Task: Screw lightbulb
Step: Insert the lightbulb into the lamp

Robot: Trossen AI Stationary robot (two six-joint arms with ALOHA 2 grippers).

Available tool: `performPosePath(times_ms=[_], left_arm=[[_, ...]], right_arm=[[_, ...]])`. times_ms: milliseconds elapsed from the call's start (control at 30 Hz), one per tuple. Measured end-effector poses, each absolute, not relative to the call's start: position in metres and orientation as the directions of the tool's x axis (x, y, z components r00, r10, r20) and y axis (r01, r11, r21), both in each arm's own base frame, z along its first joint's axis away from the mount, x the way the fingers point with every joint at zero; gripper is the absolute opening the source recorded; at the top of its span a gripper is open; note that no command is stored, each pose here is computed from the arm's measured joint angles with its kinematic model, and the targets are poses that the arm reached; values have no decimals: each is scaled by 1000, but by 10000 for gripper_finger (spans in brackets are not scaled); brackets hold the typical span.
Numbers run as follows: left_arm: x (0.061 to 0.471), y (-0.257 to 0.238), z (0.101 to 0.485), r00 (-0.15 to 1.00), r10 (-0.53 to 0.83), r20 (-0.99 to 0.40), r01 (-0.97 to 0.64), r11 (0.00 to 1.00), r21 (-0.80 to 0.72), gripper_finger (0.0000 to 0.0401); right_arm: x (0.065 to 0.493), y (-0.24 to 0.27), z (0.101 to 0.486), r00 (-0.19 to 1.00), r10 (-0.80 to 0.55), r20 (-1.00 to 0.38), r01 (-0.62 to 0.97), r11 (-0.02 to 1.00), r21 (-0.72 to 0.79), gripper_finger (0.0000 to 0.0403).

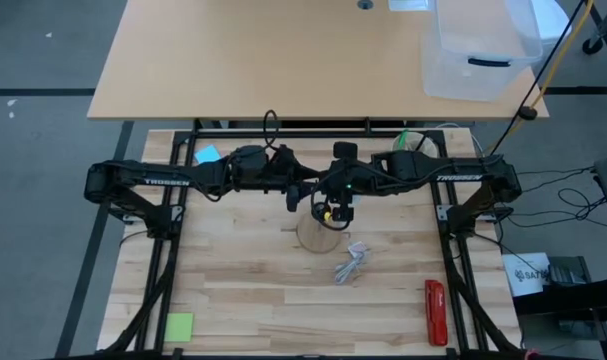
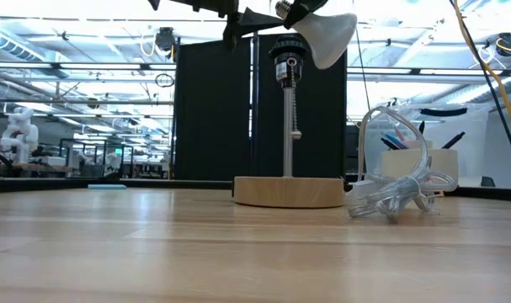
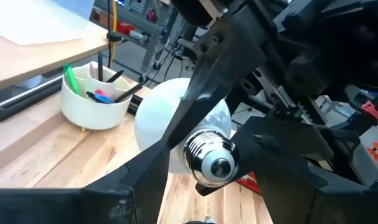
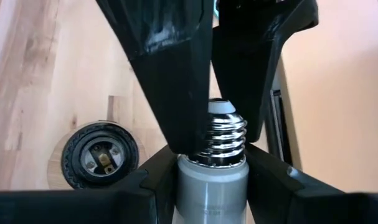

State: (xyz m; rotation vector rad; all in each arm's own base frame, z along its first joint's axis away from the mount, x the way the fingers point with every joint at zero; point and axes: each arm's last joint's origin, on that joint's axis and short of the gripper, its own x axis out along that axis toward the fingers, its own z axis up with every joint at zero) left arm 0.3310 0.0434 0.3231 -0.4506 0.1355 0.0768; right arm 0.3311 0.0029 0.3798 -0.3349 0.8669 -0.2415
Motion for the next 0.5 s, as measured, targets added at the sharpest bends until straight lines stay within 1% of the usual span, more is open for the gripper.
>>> performPosePath(times_ms=[300,500], left_arm=[[331,44,323,987,68,-146,-125,898,-423,176],[330,44,323,986,72,-152,-131,897,-423,167]], right_arm=[[333,3,381,637,-360,-682,52,902,-428,145],[337,5,378,629,-395,-670,20,869,-494,145]])
